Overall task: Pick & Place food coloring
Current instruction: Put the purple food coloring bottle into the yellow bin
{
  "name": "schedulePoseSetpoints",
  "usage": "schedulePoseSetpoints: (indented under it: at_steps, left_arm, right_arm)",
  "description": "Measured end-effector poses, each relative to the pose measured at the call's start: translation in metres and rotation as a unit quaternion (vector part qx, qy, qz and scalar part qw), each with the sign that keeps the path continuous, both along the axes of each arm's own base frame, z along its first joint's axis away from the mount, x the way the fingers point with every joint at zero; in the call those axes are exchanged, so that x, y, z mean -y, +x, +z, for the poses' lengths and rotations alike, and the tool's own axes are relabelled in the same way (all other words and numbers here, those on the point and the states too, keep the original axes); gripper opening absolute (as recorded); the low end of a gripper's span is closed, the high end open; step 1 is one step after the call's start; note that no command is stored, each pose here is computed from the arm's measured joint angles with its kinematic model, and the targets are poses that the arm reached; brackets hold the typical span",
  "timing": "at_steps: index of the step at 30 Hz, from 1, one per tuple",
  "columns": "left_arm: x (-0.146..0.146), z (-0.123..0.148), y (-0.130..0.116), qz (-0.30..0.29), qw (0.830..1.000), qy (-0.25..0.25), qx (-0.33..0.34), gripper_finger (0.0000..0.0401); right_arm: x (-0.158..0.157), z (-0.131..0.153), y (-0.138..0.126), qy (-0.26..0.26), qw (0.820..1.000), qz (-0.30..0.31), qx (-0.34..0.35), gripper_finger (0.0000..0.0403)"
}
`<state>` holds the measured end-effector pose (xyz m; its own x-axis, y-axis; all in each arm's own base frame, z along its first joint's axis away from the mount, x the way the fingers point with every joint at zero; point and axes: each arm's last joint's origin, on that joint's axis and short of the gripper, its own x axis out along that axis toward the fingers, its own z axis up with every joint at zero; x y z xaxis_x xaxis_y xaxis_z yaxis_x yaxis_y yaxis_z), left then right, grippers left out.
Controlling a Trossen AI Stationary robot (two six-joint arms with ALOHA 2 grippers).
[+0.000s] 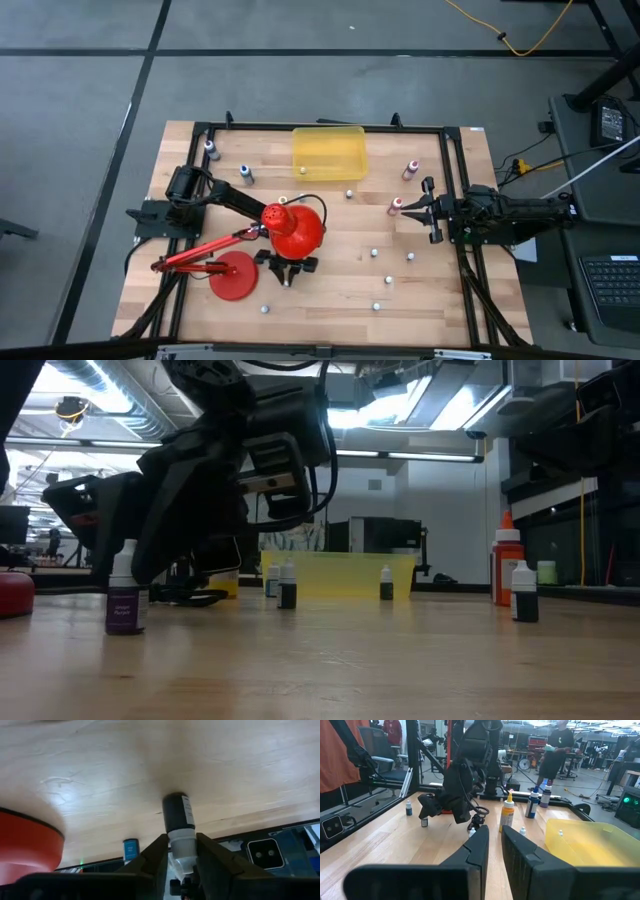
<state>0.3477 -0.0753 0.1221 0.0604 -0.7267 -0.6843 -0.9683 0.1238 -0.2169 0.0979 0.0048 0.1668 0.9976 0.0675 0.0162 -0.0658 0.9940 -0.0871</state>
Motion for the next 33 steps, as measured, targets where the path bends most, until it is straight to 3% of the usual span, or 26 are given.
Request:
schedulePoseSetpoints:
  at_steps: [16, 33]
  left_arm:
    - [-0.009, 0.004, -0.002, -0.012, 1.0, 0.008, 0.014, 0.0068]
    - [-0.058, 0.048, -0.028, -0.042, 0.998, 0.024, 0.046, 0.0068]
  right_arm:
    - [0.0, 0.0, 0.0, 0.0, 1.0, 0.0, 0.0, 0.0056]
    - [0.0, 0.0, 0.0, 0.0, 1.0, 0.0, 0.0, 0.0056]
